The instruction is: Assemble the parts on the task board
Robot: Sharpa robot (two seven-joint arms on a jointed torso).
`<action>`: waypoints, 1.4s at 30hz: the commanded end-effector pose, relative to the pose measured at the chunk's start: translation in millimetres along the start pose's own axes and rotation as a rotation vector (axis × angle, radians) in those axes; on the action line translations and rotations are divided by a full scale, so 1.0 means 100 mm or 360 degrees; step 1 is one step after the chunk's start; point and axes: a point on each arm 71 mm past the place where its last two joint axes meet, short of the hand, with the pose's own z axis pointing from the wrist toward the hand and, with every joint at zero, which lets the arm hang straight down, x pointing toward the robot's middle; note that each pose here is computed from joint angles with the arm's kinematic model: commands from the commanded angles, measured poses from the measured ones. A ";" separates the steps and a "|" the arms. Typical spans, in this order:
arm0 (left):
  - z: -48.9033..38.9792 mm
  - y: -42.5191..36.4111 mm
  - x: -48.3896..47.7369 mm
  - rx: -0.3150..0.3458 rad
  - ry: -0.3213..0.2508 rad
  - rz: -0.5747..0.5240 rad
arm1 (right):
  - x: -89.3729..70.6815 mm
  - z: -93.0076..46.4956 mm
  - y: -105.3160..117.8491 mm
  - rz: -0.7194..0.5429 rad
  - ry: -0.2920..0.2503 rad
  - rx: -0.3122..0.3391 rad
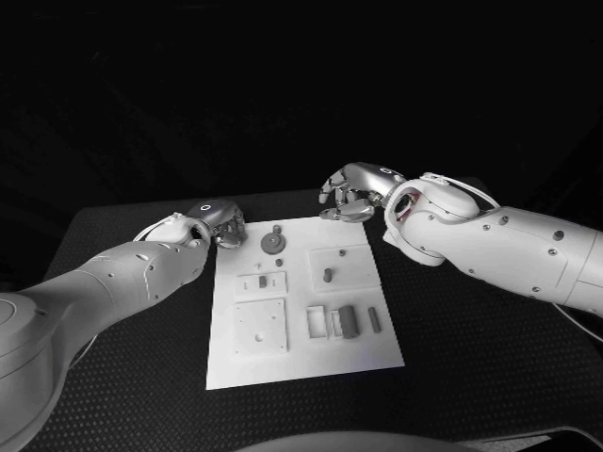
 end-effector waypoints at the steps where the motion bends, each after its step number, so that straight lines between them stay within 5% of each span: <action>1: 0.015 -0.045 -0.071 0.0016 -0.0062 -0.0098 | 0.00 0.00 -0.02 0.0041 0.0010 0.0012; 11: -0.016 -0.135 -0.256 0.0100 -0.0094 -0.0177 | 0.01 0.02 -0.09 0.0102 0.0019 0.0056; 21: -0.141 -0.274 -0.392 0.0216 -0.0089 -0.0232 | 0.08 0.10 -0.17 0.0329 0.0075 0.0162; 35: -0.352 -0.527 -0.401 0.0350 -0.0056 -0.0318 | 0.43 0.17 -0.23 0.1093 0.0353 0.0572; 42: -0.397 -0.661 -0.440 0.0400 -0.0055 -0.0344 | 0.68 0.20 -0.14 0.1276 0.0456 0.0634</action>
